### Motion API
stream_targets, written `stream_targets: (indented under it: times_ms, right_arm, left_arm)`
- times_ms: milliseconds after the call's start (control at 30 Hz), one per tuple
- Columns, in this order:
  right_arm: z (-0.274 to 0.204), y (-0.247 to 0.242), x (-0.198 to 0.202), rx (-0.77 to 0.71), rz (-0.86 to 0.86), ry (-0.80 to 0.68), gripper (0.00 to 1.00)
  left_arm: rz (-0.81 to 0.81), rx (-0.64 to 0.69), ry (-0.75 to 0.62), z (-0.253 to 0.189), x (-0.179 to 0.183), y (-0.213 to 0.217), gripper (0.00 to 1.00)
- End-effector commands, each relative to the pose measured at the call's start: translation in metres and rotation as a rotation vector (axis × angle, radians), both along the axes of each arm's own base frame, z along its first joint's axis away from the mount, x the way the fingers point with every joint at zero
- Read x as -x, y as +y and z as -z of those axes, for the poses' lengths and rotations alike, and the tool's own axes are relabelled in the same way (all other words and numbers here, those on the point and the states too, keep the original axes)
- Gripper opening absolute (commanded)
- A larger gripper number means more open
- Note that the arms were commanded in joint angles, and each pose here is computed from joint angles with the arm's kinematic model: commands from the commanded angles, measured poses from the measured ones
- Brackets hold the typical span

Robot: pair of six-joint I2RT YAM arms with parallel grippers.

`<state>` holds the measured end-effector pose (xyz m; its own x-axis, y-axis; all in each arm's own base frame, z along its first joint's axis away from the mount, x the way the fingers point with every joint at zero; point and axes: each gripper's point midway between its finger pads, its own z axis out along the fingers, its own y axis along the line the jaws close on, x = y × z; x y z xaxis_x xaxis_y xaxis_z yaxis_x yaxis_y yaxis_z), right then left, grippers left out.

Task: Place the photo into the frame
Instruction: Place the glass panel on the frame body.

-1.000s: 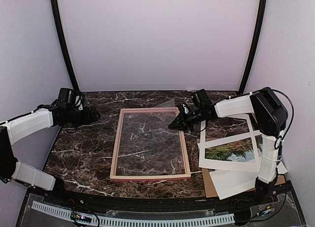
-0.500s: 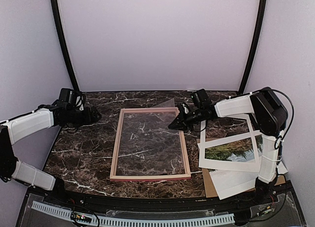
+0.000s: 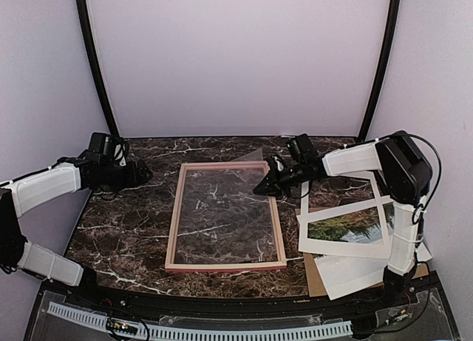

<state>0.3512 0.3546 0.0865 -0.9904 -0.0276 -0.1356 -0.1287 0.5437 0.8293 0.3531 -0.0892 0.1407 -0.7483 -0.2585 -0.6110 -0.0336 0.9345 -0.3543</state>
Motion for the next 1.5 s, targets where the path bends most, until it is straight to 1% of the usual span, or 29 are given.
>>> stream_targets:
  times_ms: [0, 900, 1467]
  right_arm:
    - [-0.012, 0.000, -0.003, -0.011, -0.008, -0.031, 0.00]
    - [-0.008, 0.000, -0.007, -0.003, -0.024, -0.040, 0.00]
    - [-0.028, 0.008, -0.015, -0.067, -0.043, -0.126, 0.00]
  left_arm:
    - [0.013, 0.003, -0.040, -0.013, -0.005, -0.003, 0.90]
    - [0.014, 0.001, -0.032, -0.010, -0.004, -0.003, 0.91]
    - [0.027, 0.015, -0.010, -0.001, -0.003, -0.008, 0.91]
